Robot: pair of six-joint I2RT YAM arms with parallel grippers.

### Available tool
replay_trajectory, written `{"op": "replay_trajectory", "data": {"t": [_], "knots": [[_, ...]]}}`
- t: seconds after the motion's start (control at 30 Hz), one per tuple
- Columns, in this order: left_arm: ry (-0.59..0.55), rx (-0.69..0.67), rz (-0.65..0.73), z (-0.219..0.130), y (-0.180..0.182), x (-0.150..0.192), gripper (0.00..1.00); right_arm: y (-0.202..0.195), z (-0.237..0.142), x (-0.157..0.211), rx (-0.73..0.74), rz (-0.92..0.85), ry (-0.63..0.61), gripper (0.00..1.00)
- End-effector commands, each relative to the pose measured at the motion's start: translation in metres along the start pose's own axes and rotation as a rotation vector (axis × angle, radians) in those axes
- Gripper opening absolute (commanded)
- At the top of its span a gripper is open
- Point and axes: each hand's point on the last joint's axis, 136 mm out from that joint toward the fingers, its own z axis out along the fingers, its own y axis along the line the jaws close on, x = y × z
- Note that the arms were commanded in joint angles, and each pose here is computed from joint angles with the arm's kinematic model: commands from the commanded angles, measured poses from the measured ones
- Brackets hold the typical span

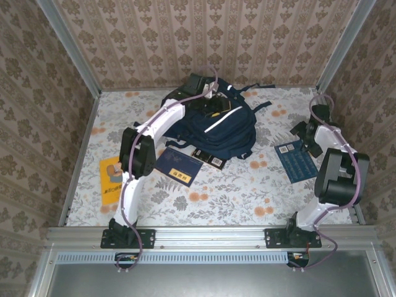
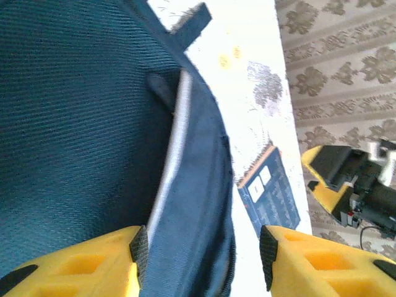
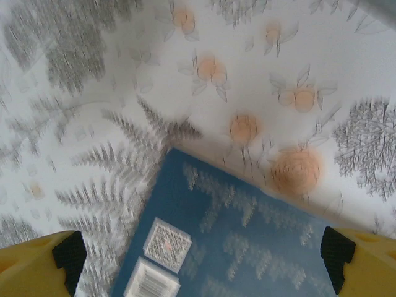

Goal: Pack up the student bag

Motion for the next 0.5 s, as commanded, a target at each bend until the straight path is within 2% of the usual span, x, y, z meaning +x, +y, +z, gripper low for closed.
{"op": "replay_trajectory", "data": {"t": [0.0,0.23,0.47], "knots": [[-0.047,0.049,0.089,-0.021,-0.035,-0.012,0.53,-0.010,0.032,-0.003,-0.005,-0.003,0.141,1.00],[-0.035,0.085,0.101,-0.021,-0.050,-0.008,0.53,-0.026,0.045,-0.007,-0.066,0.072,0.219,0.99],[-0.022,0.105,0.108,-0.018,-0.059,-0.003,0.54,-0.009,0.038,0.023,-0.157,0.110,0.290,0.96]]}}
